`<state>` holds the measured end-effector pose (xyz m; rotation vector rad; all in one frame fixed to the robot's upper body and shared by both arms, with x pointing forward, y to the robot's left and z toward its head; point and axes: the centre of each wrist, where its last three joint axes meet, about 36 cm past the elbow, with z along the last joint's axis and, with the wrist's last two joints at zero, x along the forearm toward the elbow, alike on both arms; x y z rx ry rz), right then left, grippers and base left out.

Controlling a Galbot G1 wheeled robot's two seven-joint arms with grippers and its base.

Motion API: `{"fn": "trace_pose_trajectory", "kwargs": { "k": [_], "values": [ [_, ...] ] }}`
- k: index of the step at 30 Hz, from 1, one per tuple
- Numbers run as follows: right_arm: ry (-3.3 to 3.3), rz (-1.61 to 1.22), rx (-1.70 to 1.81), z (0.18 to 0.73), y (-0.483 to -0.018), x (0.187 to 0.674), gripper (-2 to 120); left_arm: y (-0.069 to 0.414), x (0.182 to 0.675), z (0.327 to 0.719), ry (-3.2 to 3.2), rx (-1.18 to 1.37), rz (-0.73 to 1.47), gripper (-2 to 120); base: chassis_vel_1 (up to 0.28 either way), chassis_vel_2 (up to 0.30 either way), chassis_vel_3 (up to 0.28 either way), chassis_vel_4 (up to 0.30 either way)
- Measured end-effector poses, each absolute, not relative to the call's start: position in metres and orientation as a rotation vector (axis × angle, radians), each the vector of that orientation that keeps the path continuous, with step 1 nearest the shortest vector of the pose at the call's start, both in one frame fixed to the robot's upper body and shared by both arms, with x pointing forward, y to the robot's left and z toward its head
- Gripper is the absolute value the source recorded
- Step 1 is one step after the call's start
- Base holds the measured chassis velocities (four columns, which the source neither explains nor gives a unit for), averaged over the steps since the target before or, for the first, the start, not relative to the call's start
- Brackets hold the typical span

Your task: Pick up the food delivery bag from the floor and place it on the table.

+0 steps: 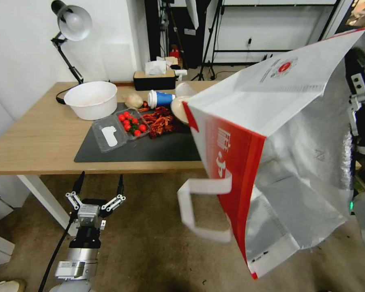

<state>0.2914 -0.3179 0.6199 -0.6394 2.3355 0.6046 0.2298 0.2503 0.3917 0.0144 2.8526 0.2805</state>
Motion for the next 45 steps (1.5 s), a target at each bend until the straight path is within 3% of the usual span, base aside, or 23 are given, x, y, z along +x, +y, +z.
{"fn": "trace_pose_trajectory", "kwargs": {
  "k": [30, 45],
  "values": [
    [2.51, 0.937, -0.079, 0.654, -0.342, 0.373, 0, 0.233, 0.223, 0.387, 2.862, 0.048, 0.295, 100, 0.0, 0.0, 0.0, 0.0],
    [2.582, 0.984, 0.039, 0.643, -0.369, 0.42, 0, 0.224, 0.22, 0.384, 2.866, 0.056, 0.292, 100, 0.0, 0.0, 0.0, 0.0]
  ]
}}
